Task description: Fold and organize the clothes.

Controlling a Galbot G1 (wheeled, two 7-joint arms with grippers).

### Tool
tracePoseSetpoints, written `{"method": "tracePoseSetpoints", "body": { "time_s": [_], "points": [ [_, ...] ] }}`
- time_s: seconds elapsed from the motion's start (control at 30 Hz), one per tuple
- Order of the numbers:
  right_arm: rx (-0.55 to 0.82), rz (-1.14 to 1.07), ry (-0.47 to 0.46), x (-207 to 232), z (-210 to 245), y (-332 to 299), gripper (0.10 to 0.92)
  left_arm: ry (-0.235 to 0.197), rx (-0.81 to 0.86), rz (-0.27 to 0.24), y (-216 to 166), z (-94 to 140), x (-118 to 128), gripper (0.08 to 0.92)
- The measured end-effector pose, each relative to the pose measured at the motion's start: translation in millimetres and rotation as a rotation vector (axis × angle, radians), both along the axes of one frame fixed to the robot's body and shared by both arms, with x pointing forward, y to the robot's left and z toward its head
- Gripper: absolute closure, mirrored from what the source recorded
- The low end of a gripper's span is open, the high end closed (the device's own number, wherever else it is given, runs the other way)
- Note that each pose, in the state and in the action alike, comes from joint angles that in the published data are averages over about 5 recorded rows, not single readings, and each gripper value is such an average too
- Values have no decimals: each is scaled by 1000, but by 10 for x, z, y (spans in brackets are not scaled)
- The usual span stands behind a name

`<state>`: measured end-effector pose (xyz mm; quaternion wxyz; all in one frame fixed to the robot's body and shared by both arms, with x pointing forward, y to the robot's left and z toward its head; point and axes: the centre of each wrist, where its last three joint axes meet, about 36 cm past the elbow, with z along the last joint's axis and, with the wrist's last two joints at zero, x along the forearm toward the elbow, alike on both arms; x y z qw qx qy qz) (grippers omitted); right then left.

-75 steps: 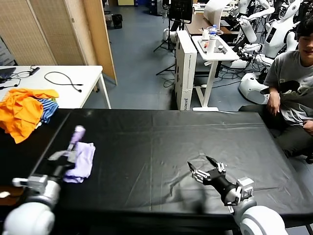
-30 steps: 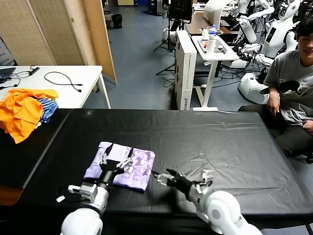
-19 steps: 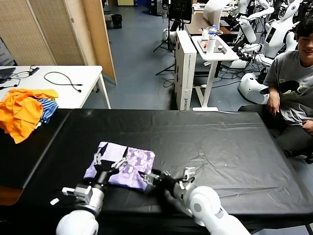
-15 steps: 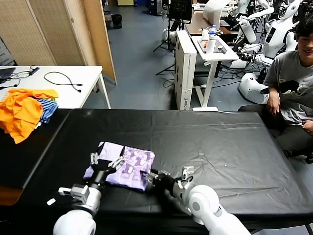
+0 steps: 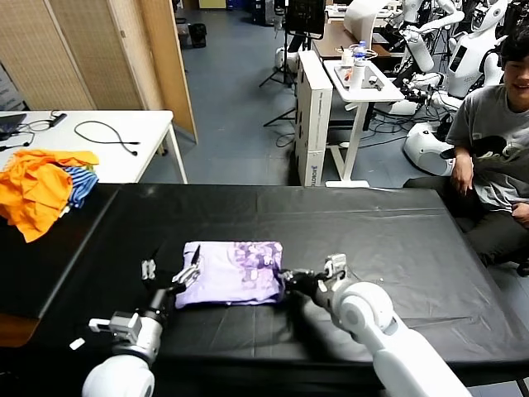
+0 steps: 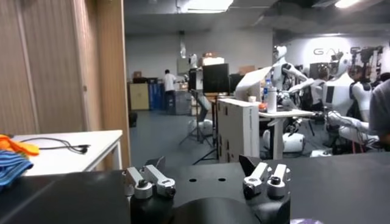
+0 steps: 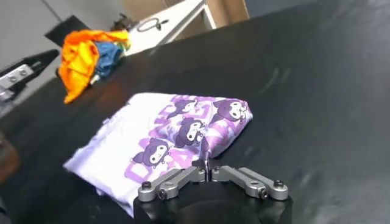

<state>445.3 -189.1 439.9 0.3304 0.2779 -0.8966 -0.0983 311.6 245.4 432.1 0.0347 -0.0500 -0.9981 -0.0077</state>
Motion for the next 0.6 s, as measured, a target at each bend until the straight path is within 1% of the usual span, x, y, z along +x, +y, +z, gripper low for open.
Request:
{"method": "tracePoseSetpoints", "body": {
  "time_s": [0.07,0.1,0.2,0.23,0.3,0.33,0.43,0.47,0.53,0.6],
  "points": [
    [-11,-7,-13,-1,44,-60,817,9,-18,5,-2,14,2,92],
    [-18,-12,-20,-9,62,-86,773,12,-28,8,-4,21,2,92],
    [-38,-26,-41,-66,119,-170,597,11,-55,17,-9,44,1,92],
    [-45,-29,-48,-95,138,-199,521,11,-63,17,-7,53,-2,92],
    [-62,-34,-64,-168,171,-260,408,15,-80,16,-1,71,-14,92],
    [-72,-35,-72,-213,182,-289,333,19,-87,15,4,78,-21,92],
    [-112,-41,-98,-364,190,-366,182,24,-99,12,25,77,-46,92],
    [-124,-49,-115,-419,185,-384,151,26,-100,12,31,73,-55,92],
    [-141,-79,-171,-528,172,-415,125,34,-108,15,35,70,-81,92],
    [-146,-121,-251,-646,162,-446,118,50,-112,19,28,77,-114,92]
  ]
}}
